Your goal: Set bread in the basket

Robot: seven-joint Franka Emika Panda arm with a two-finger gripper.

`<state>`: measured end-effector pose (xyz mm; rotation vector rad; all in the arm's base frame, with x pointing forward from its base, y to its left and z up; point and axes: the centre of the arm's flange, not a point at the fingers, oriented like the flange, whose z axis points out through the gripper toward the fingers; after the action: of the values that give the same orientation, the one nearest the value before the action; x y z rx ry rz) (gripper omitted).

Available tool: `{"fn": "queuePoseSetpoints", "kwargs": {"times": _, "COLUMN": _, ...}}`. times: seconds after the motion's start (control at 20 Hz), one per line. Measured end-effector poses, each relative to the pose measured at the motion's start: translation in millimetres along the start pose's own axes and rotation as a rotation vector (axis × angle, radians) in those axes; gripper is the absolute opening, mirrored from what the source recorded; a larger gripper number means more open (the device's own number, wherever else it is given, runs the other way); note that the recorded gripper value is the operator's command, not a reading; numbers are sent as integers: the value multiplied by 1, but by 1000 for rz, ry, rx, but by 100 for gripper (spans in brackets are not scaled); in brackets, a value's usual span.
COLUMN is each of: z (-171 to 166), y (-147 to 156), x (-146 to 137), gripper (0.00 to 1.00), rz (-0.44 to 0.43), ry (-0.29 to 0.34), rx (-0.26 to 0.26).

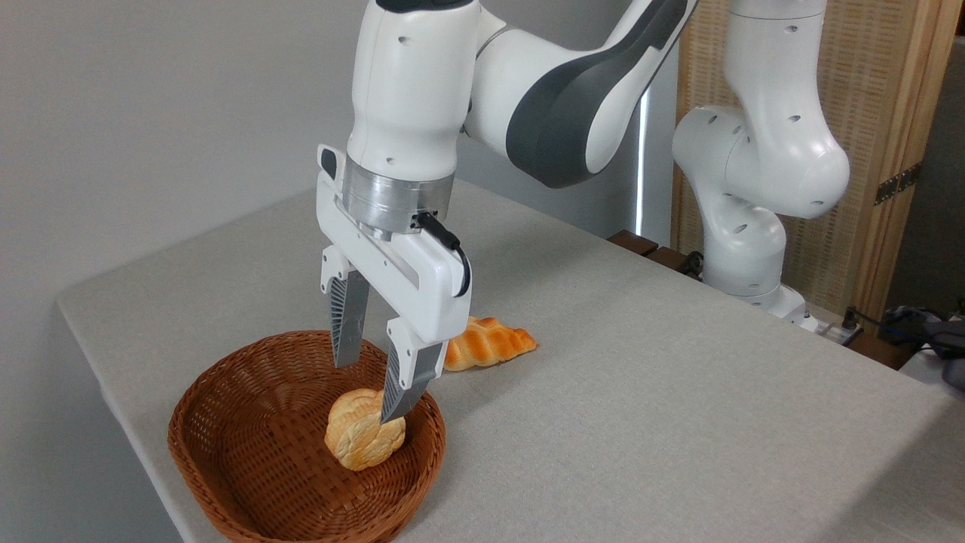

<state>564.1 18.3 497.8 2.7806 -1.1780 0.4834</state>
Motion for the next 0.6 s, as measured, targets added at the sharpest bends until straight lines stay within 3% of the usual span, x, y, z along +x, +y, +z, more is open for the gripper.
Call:
{"fn": "queuePoseSetpoints", "kwargs": {"times": 0.25, "z": -9, "y": 2, "x": 0, "gripper": 100, "rz": -15, "ry": -6, "rx": 14}}
{"fn": "queuePoseSetpoints", "kwargs": {"times": 0.4, "z": -19, "y": 9, "x": -3, "gripper": 100, "rz": -13, "ry": -21, "rx": -17}}
{"fn": "queuePoseSetpoints", "kwargs": {"times": 0.6, "z": -41, "y": 22, "x": -12, "gripper": 100, "rz": 41, "ry": -111, "rx": -31}}
